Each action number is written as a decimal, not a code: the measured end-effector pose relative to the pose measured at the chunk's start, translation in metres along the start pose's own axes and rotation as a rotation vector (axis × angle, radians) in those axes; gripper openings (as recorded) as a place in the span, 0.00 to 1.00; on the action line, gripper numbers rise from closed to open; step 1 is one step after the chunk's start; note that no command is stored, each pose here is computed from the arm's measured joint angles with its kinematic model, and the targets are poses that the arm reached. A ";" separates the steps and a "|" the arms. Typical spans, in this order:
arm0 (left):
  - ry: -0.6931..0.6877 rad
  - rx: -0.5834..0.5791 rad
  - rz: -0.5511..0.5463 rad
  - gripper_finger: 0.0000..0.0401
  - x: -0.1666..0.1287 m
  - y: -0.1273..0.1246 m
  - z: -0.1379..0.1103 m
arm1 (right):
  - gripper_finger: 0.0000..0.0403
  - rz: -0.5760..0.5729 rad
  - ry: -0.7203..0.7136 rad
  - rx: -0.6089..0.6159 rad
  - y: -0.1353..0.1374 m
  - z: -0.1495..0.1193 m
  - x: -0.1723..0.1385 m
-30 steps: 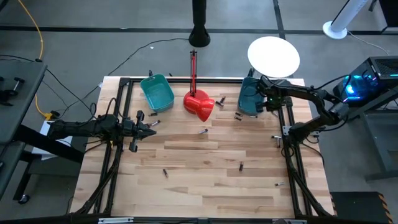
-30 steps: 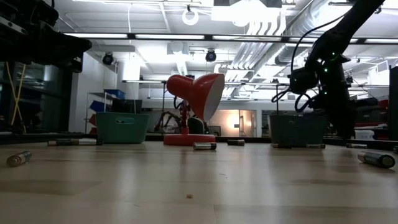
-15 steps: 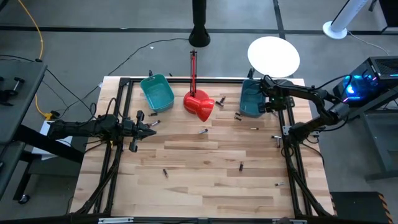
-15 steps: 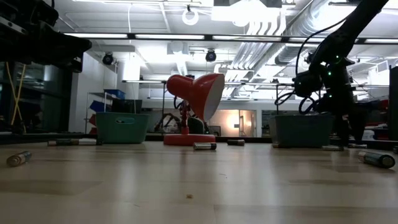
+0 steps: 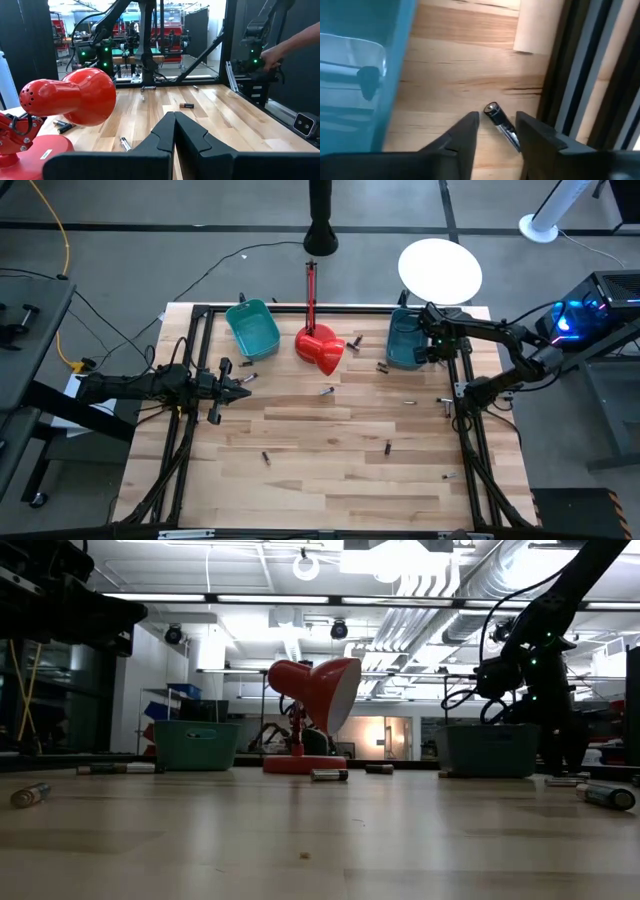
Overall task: Sort batteries
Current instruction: Put the silver battery into the blue bin
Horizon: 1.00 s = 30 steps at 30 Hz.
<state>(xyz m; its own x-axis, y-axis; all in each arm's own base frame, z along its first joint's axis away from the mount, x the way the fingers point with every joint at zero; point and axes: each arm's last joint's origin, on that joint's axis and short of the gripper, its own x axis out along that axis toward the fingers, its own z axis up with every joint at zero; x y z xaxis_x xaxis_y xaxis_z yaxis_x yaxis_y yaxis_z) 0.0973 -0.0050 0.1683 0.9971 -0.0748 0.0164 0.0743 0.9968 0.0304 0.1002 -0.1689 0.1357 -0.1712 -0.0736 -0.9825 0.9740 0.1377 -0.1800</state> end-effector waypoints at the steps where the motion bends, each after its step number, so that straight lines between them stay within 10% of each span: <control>1: 0.000 0.000 0.000 0.00 0.000 0.000 0.000 | 0.23 0.003 0.002 0.001 0.000 0.000 0.000; 6: 0.000 0.000 0.000 0.00 0.000 0.000 0.000 | 0.03 0.010 0.014 0.018 0.000 -0.001 0.000; 21: 0.000 0.000 0.000 0.00 0.000 0.000 0.000 | 0.01 0.008 -0.106 0.095 -0.013 0.001 -0.059; 30: 0.000 0.000 0.000 0.00 0.000 0.000 0.000 | 0.01 0.379 -0.307 0.127 -0.002 -0.013 -0.117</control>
<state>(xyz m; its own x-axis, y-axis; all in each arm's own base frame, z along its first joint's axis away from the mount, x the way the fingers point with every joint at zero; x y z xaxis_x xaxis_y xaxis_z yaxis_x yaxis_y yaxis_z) 0.0973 -0.0050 0.1683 0.9971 -0.0747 0.0164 0.0742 0.9968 0.0303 0.1167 -0.1474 0.2507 0.2312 -0.3313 -0.9148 0.9728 0.0915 0.2127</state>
